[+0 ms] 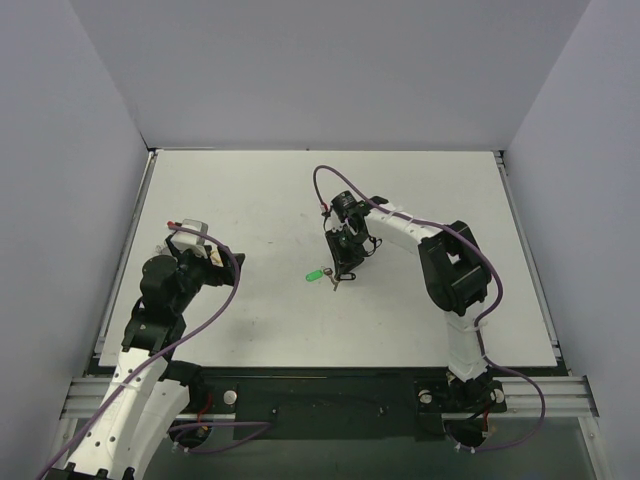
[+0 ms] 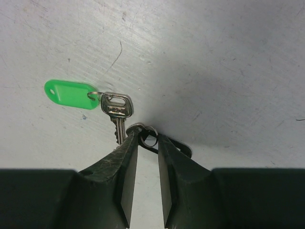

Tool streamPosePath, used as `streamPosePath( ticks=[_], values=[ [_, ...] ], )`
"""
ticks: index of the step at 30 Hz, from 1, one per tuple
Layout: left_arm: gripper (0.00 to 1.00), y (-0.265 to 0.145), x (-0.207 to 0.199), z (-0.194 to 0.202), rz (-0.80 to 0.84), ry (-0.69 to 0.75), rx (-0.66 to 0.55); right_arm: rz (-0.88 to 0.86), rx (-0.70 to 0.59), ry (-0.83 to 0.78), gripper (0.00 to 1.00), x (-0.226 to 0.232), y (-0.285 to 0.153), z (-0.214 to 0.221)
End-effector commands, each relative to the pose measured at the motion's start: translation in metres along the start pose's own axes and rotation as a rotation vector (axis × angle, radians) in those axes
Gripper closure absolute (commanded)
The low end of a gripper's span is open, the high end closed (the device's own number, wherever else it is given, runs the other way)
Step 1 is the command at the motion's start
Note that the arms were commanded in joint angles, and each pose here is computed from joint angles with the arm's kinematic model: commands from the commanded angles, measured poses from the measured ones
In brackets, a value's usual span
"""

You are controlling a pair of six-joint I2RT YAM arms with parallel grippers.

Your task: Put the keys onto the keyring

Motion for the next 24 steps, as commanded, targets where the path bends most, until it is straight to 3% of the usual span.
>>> streamPosePath(
  ticks=[1,6,12,24],
  values=[
    [0.03,0.0005,-0.0025,-0.0164,0.019,0.015,-0.071,0.003,0.029,0.011,0.81,0.0037,-0.0019,0.0009],
    [0.03,0.0002,-0.0023,-0.0167,0.018,0.015,-0.073,-0.006,0.032,0.009,0.92,0.0044,-0.0021,0.0013],
    [0.03,0.0004,-0.0022,-0.0163,0.018,0.015,-0.073,-0.011,0.022,0.005,0.98,0.006,-0.0048,0.0],
    [0.03,0.0006,-0.0017,-0.0159,0.016,0.016,-0.07,-0.049,0.023,0.0,0.84,0.0123,-0.008,0.0011]
  ],
)
Point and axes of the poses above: each gripper's point midway between its finger pads, its own y axis out along the fingers, its own x axis along the line the jaws close on, z = x × y, the point moved 8 cm from there along -y, back along the fingers, and after that the axes turned 1 degree about -y, right-handed, at the moved point
